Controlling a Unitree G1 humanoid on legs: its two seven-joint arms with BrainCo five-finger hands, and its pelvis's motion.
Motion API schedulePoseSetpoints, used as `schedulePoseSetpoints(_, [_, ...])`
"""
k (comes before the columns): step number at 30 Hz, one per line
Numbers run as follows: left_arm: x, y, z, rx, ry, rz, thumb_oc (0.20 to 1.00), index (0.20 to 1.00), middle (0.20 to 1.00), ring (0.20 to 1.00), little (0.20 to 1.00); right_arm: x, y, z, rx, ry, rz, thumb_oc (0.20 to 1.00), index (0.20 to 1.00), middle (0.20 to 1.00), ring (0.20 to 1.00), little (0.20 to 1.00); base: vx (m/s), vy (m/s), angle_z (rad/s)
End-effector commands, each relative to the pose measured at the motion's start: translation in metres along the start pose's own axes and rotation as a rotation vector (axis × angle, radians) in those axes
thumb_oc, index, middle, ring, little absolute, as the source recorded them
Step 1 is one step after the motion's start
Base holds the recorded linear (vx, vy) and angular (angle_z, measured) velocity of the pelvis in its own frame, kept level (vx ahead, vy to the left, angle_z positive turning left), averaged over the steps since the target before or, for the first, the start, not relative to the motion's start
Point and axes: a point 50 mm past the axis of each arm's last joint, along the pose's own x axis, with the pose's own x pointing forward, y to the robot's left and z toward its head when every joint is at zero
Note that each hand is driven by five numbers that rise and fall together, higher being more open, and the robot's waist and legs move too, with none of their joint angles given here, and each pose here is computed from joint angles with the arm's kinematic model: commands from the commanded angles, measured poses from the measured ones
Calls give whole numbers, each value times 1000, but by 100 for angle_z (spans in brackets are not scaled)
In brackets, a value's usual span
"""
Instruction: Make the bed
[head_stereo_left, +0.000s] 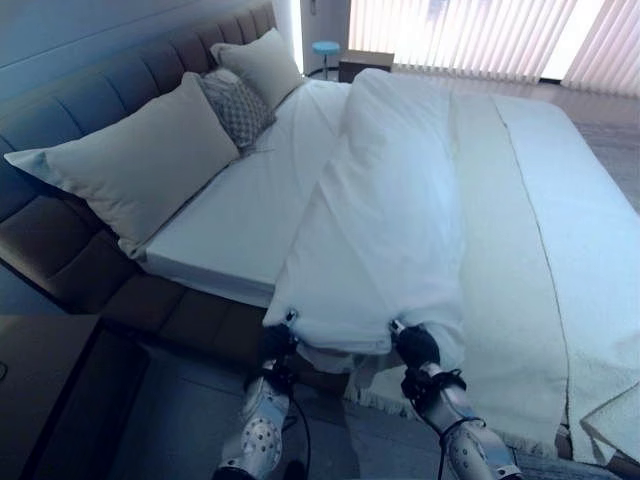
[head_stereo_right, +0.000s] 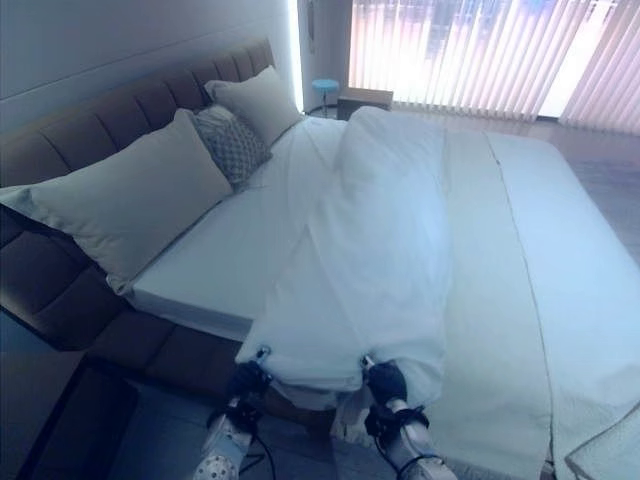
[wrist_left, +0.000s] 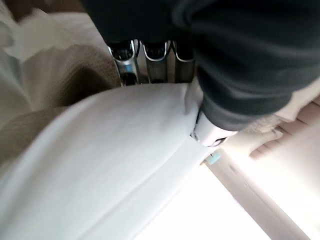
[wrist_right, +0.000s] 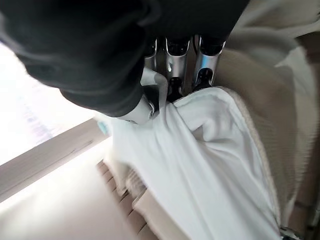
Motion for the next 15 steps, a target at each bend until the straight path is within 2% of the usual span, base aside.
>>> schedulePoseSetpoints(1, [-3,16,89,120,-404,10,200,200,200,200,200,-5,-25,70,-94,-352,-54,200,200,200,200,200,78,95,-15])
schedulePoseSetpoints(2, [-8,5,115,230,-524,-45,200,200,200,200,200,-10,-19,88,-111,-444,-6,200,200,200,200,200,73,77,-9])
schedulePoseSetpoints(5, [-22,-2,145,374,-682,-66,200,200,200,200,200,-23,-19,105,-125,-541,4,200,200,200,200,200,82,75,-5])
schedulePoseSetpoints(9, [-26,9,140,384,-667,-14,200,200,200,200,200,-28,-27,94,-124,-503,-32,200,200,200,200,200,28,21,0])
schedulePoseSetpoints(13, [-21,58,100,326,-455,198,200,200,200,200,200,-27,-52,25,-132,-157,-137,200,200,200,200,200,0,0,0])
schedulePoseSetpoints(14, [-21,58,100,326,-455,198,200,200,200,200,200,-27,-52,25,-132,-157,-137,200,200,200,200,200,-69,-19,2])
schedulePoseSetpoints(15, [-19,76,81,342,-344,262,200,200,200,200,200,-30,-63,-14,-87,31,-188,200,200,200,200,200,-130,-24,0])
